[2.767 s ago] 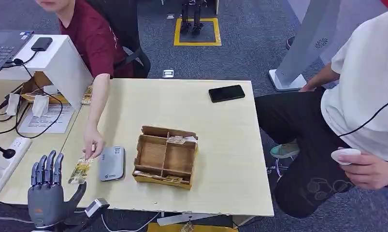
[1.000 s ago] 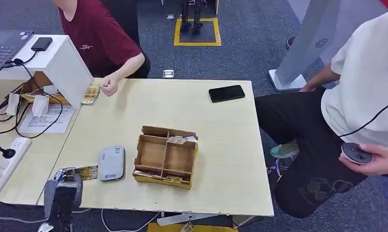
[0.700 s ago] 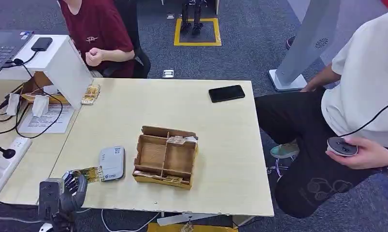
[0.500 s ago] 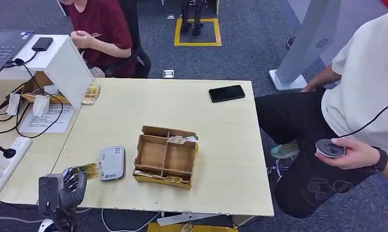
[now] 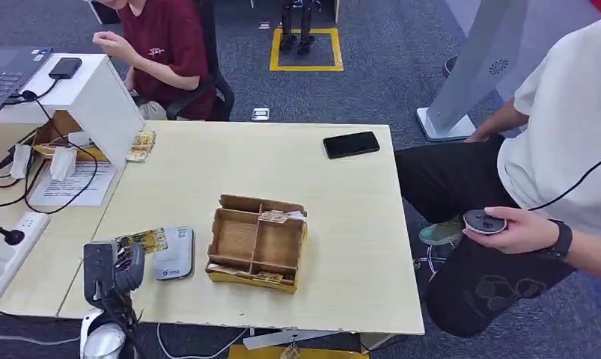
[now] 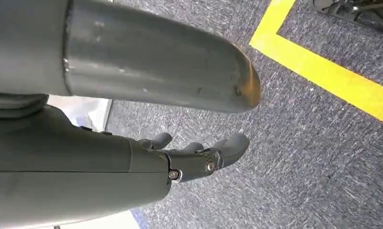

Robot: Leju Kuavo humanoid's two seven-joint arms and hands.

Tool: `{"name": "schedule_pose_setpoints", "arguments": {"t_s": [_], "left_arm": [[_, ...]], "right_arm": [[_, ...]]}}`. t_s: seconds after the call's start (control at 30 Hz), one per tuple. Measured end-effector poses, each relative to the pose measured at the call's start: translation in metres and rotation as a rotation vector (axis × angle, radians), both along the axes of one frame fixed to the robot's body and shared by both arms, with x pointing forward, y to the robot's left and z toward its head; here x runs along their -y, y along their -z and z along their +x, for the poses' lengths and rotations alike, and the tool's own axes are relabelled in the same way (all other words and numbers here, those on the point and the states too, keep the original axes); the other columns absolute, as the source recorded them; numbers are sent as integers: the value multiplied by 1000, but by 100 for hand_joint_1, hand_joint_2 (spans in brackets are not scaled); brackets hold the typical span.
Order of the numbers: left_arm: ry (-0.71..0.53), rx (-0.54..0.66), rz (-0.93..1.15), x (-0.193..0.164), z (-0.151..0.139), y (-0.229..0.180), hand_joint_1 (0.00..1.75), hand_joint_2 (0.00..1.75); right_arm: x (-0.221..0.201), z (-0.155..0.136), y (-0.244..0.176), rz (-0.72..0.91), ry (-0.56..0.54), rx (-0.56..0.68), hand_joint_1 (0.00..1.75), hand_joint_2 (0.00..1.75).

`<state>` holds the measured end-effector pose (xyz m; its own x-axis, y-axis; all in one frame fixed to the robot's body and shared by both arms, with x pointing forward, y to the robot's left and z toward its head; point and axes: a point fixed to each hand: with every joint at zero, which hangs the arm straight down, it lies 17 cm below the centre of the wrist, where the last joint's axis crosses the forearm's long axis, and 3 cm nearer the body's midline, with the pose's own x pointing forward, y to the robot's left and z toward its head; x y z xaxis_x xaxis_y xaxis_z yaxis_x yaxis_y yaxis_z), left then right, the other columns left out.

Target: Pass the card to the sensor for recognition and then transmit it.

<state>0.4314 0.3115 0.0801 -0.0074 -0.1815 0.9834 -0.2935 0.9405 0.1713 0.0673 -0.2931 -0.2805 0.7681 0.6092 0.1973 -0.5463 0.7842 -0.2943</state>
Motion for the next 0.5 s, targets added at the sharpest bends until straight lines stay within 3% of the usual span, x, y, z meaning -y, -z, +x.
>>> {"name": "schedule_pose_setpoints", "arguments": {"t_s": [0.5], "left_arm": [[25,-81,77,19,10,28,175,175]], "right_arm": [[-3,2,0,9,-15,-1,0,0]]}}
